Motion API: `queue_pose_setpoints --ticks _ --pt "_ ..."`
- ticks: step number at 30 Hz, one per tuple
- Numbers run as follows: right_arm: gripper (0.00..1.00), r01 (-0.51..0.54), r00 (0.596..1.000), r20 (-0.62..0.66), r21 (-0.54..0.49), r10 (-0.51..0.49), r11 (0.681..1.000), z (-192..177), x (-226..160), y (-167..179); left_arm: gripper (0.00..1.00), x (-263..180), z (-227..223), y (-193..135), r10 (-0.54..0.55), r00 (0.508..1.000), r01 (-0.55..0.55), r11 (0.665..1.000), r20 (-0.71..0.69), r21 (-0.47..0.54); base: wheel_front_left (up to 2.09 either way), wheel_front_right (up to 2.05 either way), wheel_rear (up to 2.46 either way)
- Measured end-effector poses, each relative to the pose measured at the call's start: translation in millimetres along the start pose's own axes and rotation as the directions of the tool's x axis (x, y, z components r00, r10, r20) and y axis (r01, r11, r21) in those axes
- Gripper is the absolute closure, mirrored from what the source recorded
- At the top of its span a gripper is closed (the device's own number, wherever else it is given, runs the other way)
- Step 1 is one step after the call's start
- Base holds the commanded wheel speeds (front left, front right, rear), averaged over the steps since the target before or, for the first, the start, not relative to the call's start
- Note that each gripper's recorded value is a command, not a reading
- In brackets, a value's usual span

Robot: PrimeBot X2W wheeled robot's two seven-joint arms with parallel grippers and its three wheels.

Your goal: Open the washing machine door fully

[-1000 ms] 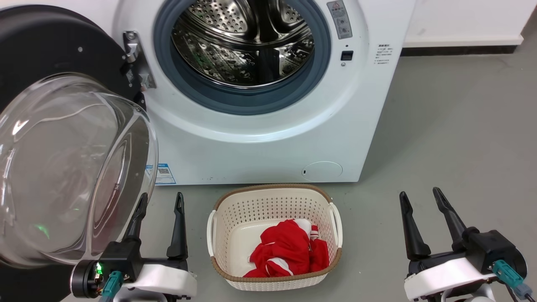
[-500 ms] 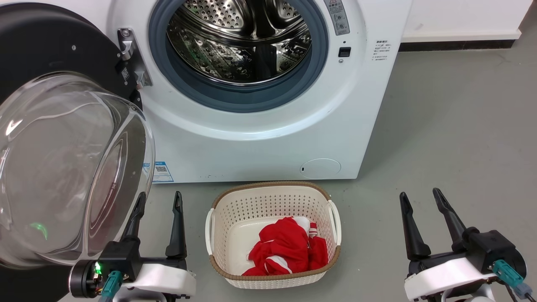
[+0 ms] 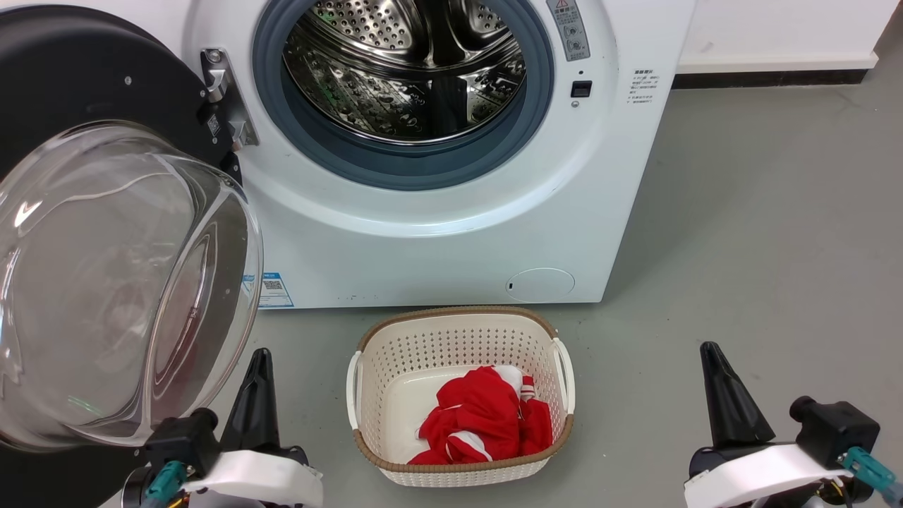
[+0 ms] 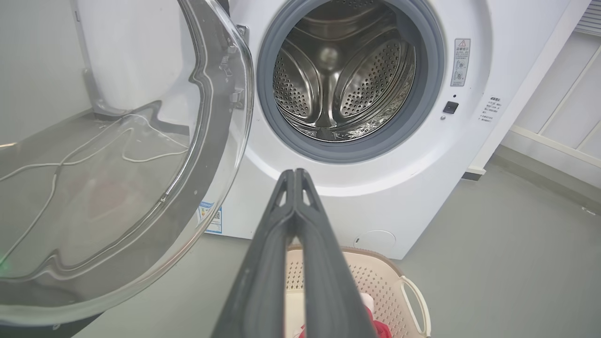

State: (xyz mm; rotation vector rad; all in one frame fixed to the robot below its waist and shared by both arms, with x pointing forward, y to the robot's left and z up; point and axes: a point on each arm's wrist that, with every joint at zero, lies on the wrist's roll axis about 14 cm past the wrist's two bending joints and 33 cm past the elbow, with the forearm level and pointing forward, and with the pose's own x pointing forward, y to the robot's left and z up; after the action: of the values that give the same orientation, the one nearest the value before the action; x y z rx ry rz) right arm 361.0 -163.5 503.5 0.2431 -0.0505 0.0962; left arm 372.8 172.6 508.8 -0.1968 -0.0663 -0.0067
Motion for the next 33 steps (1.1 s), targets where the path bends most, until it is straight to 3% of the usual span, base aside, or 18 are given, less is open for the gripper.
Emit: queue_pose_setpoints --ticks 9,15,33 --pt "1.00 0.036 0.999 -0.017 0.144 -0.034 0.989 -2.5 0.9 -7.4 1.00 2.0 -2.5 6.7 0.031 0.999 -0.034 0.988 -0.027 -0.148 0.00 0.00 0.00" --pt "1.00 0.061 0.998 -0.021 0.259 -0.058 0.964 -1.7 3.5 -12.7 1.00 2.0 -6.7 10.8 0.044 0.997 -0.058 0.962 -0.055 -0.266 0.00 0.00 0.00" --pt "1.00 0.106 0.994 -0.041 0.501 -0.098 0.859 -1.6 7.5 -23.4 1.00 4.2 -12.4 18.8 0.063 0.993 -0.108 0.851 -0.104 -0.514 0.00 0.00 0.00"
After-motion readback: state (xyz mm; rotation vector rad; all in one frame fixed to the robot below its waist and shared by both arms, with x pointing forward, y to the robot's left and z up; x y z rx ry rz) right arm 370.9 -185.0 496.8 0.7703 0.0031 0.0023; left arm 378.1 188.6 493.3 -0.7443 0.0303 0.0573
